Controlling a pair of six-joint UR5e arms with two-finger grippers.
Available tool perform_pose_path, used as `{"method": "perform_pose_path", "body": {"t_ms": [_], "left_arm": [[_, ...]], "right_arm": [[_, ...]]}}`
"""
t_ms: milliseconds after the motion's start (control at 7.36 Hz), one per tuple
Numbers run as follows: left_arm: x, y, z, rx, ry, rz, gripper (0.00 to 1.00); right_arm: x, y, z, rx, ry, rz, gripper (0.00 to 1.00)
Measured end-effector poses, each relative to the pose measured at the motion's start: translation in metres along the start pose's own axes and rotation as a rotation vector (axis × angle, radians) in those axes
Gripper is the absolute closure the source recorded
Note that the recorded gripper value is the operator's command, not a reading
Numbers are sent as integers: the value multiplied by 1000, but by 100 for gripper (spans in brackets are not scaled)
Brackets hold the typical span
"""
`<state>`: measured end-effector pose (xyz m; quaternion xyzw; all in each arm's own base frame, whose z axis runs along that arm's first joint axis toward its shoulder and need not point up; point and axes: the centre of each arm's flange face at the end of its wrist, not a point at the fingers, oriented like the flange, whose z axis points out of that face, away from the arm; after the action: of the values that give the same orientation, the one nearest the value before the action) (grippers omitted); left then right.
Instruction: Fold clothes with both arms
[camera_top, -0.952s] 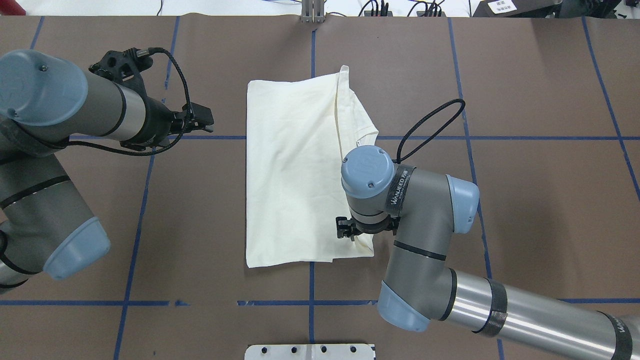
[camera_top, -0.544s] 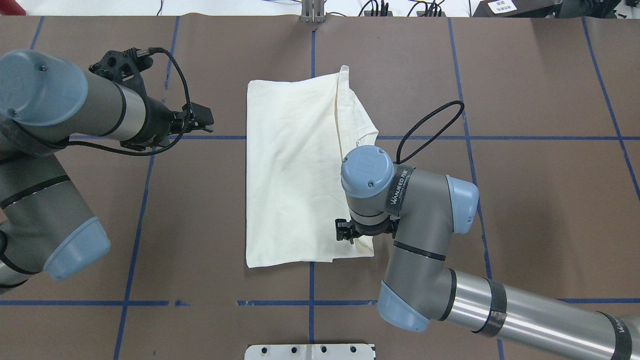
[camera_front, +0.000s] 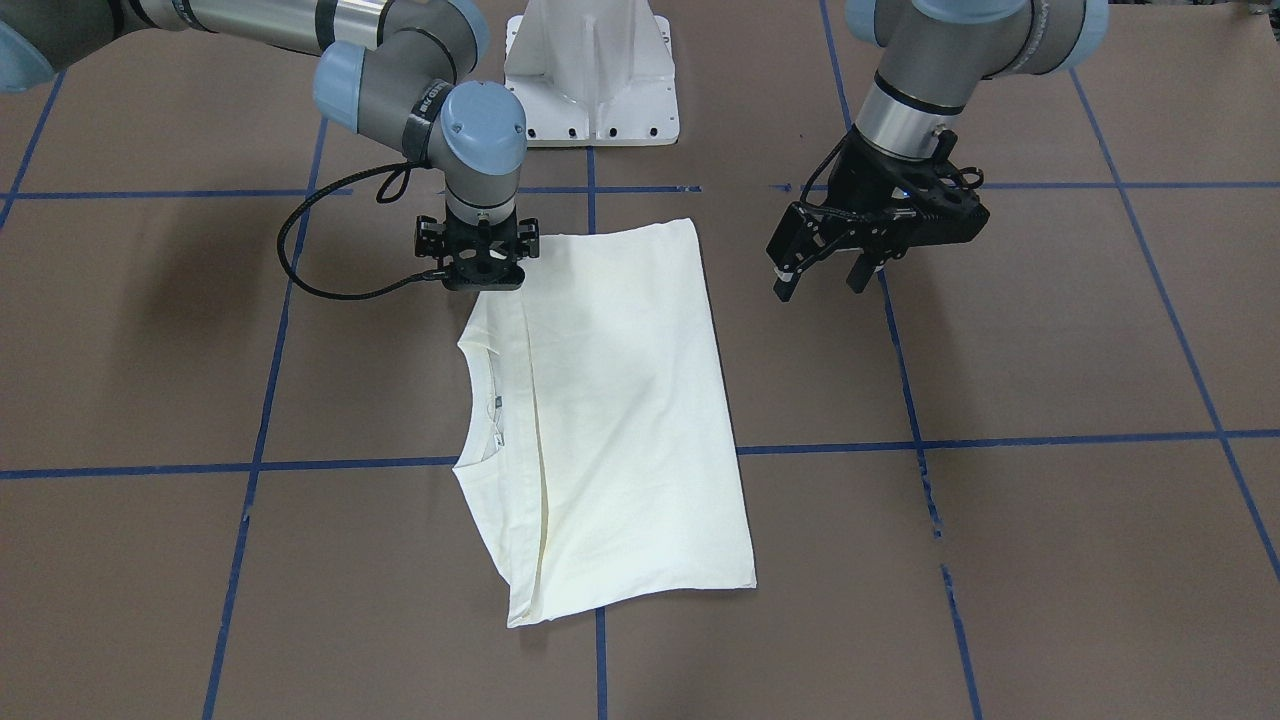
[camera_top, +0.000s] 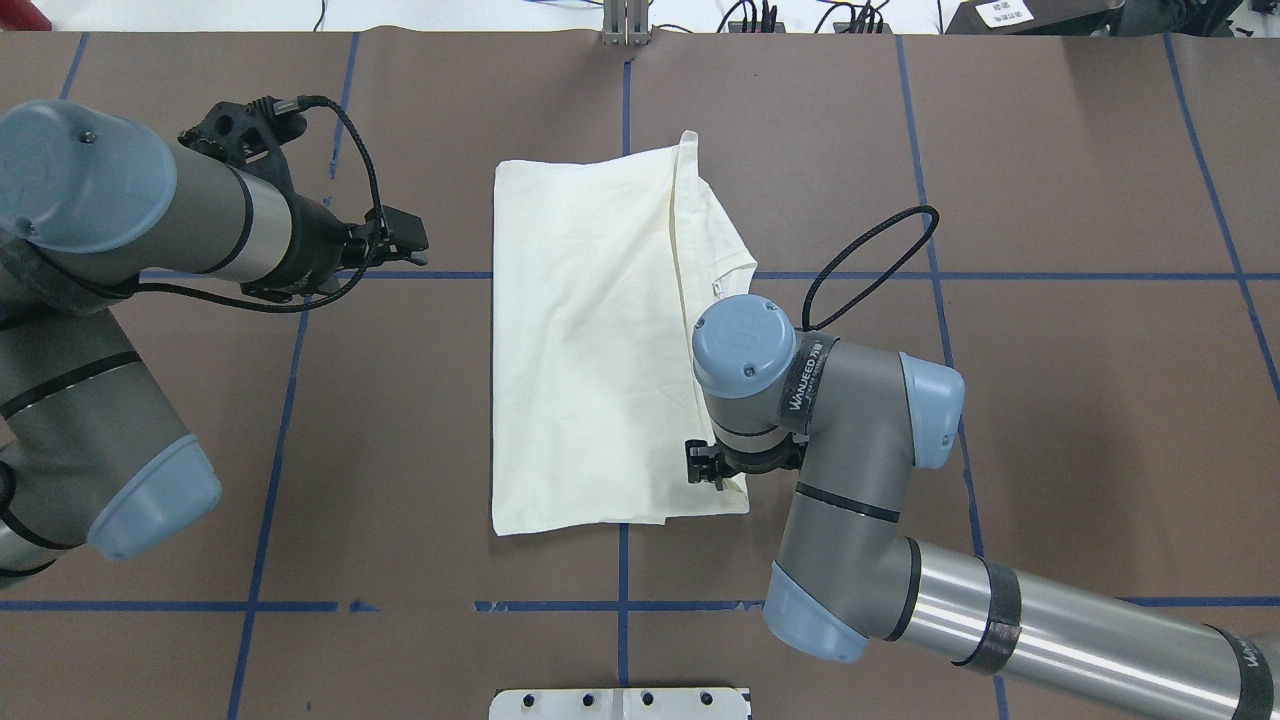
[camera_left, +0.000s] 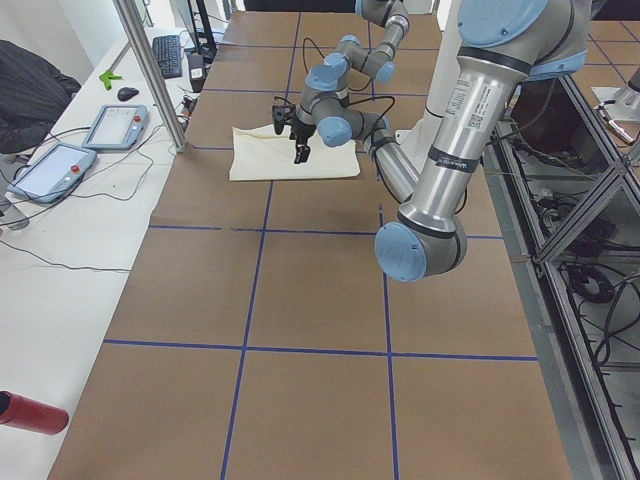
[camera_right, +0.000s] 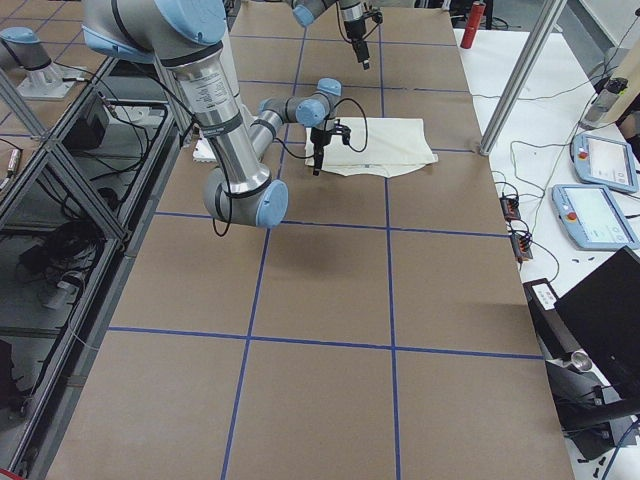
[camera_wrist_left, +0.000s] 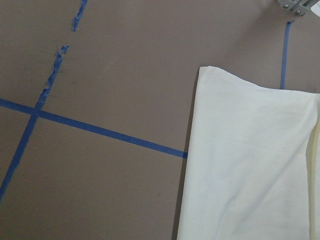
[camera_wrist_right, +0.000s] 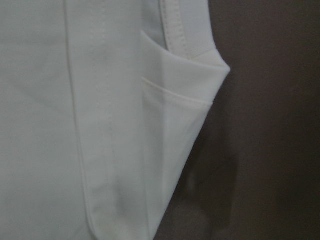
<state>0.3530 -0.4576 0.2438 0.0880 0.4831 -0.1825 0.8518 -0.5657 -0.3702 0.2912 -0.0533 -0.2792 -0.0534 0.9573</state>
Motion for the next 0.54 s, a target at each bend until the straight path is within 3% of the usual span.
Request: {"method": "perform_pose_path", "body": {"t_ms": [544], "left_arm": [[3,3,0,-4,5,-1,0]], "right_arm": [[29,-12,6,-2,55,41,0]]}}
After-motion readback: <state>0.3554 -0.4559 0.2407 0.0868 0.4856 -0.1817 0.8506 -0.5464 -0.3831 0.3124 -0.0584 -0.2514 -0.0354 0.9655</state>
